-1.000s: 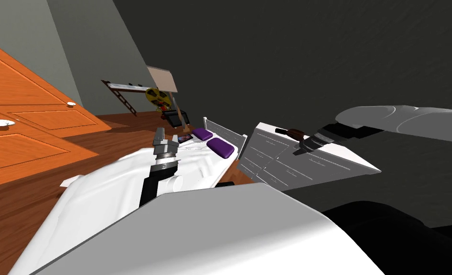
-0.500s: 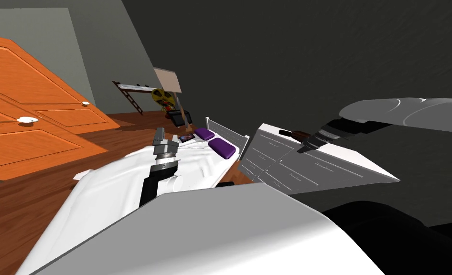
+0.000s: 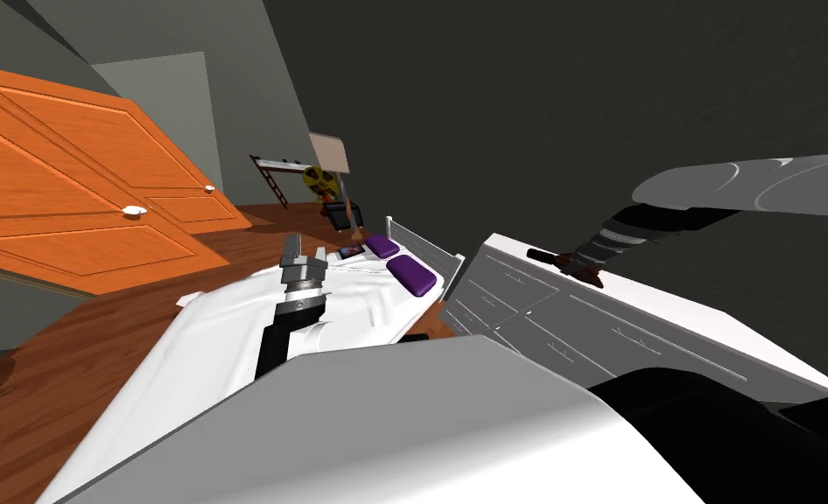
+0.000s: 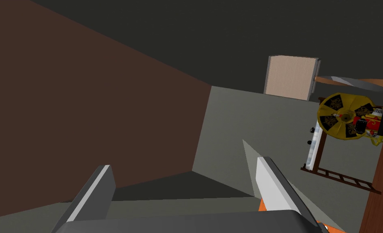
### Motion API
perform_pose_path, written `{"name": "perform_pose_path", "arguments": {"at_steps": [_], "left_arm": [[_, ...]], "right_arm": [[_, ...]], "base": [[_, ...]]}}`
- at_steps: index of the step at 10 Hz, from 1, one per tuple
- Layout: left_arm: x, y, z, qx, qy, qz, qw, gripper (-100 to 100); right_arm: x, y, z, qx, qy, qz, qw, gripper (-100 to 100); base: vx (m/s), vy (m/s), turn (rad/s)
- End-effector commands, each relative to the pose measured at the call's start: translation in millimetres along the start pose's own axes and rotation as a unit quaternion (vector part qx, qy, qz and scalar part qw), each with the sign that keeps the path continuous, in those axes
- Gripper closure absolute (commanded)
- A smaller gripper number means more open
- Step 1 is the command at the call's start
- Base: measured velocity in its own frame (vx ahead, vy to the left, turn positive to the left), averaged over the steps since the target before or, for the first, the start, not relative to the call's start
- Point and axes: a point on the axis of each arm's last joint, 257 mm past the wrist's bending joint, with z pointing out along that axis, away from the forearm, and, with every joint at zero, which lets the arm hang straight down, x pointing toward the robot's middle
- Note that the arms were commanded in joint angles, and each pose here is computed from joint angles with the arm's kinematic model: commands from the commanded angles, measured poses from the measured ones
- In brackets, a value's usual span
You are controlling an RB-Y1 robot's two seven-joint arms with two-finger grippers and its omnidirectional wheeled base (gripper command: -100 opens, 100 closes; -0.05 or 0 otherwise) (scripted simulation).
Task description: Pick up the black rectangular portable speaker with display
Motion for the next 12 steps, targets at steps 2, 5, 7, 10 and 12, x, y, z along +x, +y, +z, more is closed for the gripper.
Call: {"name": "perform_pose_path", "arguments": {"at_steps": [2,5,7,10,12], "left_arm": [[0.0,0.0,0.0,0.0,0.0,0.0,1.0,0],[0.0,0.0,0.0,0.0,0.0,0.0,1.0,0],[0.1,0.0,0.0,0.0,0.0,0.0,1.0,0],[0.1,0.0,0.0,0.0,0.0,0.0,1.0,0],[0.0,0.0,0.0,0.0,0.0,0.0,1.0,0]], "right_arm": [[32.9,-8.4,16.3,0.005,0.035,0.033,0.9988,-100],[31.4,-8.1,15.2,0.006,0.033,0.034,0.9989,-100],[44.3,-10.4,30.0,0.007,0.034,0.037,0.9987,-100],[49.1,-10.4,36.1,0.006,0.035,0.04,0.9985,-100],[50.0,-11.6,36.6,0.007,0.035,0.04,0.9986,100]], "base": [[0.14,-0.184,0.211],[0.023,-0.038,0.004],[0.008,0.007,0.038],[0.017,0.017,0.025],[0.001,0.0,-0.009]]}}
